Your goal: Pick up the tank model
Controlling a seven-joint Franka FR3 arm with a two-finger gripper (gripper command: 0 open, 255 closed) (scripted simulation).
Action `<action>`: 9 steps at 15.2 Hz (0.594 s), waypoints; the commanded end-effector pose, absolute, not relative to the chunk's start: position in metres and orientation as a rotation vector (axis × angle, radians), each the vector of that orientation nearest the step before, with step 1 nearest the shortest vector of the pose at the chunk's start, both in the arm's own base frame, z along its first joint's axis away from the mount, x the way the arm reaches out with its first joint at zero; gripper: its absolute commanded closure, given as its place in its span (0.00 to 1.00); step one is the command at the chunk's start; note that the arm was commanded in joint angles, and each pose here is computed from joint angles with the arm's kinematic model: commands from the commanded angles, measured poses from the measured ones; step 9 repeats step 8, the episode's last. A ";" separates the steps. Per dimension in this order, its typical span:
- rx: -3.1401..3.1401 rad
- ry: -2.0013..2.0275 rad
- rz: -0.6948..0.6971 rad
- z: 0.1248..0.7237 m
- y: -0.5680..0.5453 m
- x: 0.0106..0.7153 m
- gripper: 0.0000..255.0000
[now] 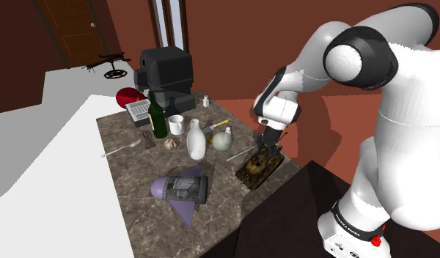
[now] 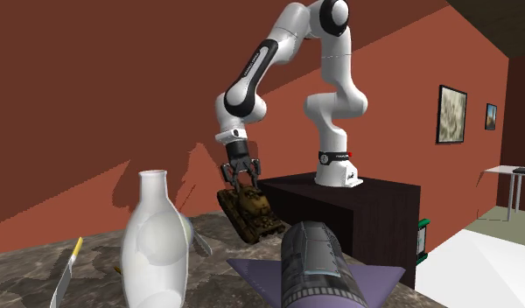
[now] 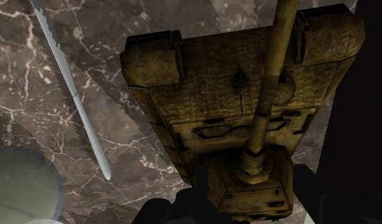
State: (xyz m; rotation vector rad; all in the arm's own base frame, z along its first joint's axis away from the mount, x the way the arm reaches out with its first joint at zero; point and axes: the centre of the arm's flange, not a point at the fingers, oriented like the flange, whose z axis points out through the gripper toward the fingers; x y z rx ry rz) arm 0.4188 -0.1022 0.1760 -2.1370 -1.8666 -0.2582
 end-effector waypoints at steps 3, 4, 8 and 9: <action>-2.137 -1.867 -0.259 0.197 -0.103 0.419 1.00; -2.137 -1.867 -0.259 0.203 -0.103 0.419 1.00; -2.137 -1.867 -0.259 0.214 -0.103 0.419 1.00; -2.137 -1.867 -0.259 0.214 -0.103 0.419 1.00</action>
